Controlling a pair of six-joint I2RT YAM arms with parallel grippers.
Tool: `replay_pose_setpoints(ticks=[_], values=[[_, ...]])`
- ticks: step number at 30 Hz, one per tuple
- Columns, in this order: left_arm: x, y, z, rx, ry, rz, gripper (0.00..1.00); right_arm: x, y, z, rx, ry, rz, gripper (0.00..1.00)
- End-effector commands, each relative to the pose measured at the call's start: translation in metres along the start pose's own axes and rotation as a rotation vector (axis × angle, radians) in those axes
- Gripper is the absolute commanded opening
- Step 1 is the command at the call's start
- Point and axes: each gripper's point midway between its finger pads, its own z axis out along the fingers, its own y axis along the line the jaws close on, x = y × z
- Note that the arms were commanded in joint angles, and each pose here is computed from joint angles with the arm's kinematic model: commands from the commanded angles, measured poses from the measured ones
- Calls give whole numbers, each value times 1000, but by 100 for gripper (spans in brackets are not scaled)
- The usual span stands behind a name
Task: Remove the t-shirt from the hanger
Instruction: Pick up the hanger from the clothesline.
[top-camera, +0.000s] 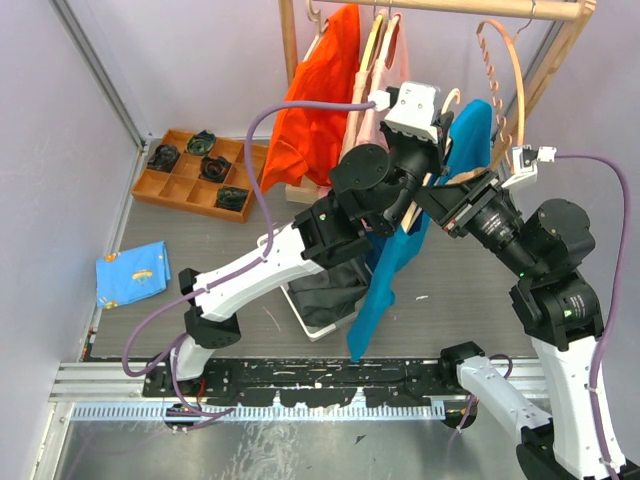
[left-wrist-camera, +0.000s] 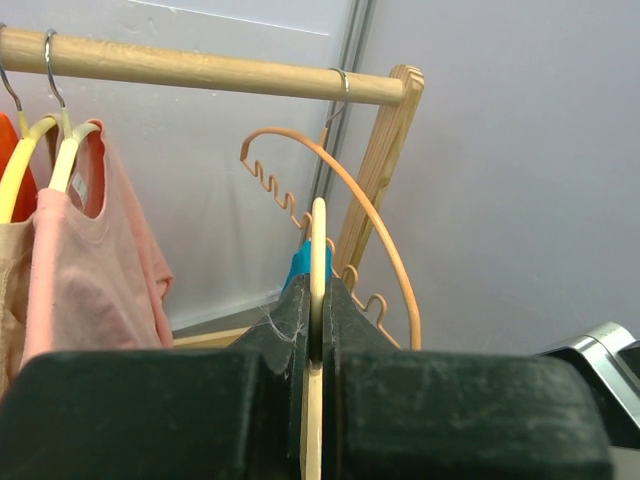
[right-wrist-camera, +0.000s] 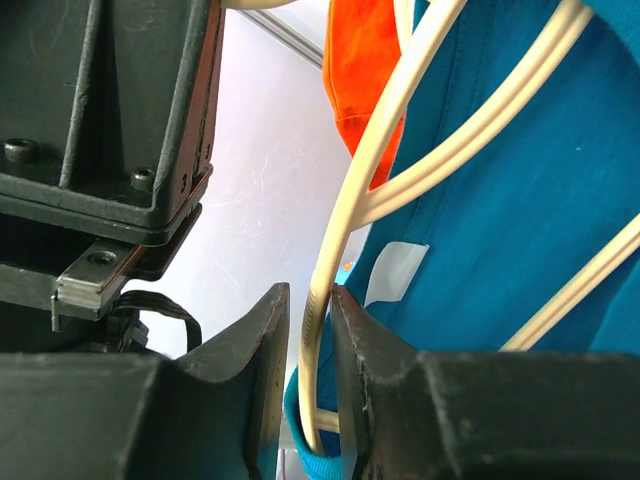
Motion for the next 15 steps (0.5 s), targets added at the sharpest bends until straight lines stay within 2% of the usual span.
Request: replay_pose_setpoints(ticks=[1,5,9,13,15], values=[[-36,-3,-3,-8,-97,-81,0,-8,12,5,-62,-24,-13,29],[-38,-3,-4,-11,-101,-79,0,-8,11,7,-61,-27,-10,27],[-39,-2,-5,-17,-103,-75,0,-9,12,7,-65,-28,-9,9],[-42,2,-6,-30,-106,-60,1,-10,13,5,-66,-38,-12,1],[-43,6,-8,-36,-104,-51,11,-10,15,2,-71,-42,-16,1]])
